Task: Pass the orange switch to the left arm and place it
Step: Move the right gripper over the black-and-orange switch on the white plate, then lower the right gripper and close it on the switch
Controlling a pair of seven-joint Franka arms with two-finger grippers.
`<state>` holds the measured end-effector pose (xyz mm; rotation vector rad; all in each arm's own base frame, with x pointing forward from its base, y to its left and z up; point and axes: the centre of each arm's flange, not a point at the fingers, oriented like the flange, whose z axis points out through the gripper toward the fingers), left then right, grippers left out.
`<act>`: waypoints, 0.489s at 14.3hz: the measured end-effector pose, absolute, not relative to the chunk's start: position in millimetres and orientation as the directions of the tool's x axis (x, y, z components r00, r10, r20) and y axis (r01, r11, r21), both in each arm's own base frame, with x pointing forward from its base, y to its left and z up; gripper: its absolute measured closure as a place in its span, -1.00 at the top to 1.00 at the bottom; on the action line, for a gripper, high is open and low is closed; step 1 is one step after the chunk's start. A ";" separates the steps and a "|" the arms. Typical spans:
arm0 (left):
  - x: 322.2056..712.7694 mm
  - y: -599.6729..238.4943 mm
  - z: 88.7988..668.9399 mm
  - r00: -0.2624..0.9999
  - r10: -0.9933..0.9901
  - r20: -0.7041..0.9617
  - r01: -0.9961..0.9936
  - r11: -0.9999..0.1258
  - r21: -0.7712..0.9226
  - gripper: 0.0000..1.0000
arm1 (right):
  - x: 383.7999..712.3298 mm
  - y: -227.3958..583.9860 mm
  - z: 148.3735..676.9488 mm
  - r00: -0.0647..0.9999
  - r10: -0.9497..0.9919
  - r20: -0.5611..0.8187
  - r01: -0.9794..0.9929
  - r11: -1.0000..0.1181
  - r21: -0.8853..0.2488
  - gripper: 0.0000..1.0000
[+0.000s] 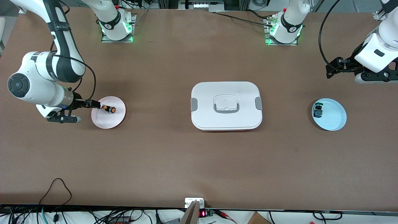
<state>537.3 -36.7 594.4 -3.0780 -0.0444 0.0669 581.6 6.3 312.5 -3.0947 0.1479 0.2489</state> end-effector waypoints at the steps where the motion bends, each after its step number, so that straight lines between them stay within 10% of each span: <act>1: 537.3 -37.1 594.4 0.999 0.030 -0.042 0.027 -0.998 -0.063 1.00 | 575.7 4.6 298.1 0.978 -0.121 -0.170 -0.126 -0.992 -0.019 1.00; 7: 537.2 -37.4 594.4 0.999 0.029 -0.042 0.026 -0.998 -0.063 1.00 | 560.2 2.4 250.4 0.968 -0.209 -0.142 -0.211 -0.977 0.000 1.00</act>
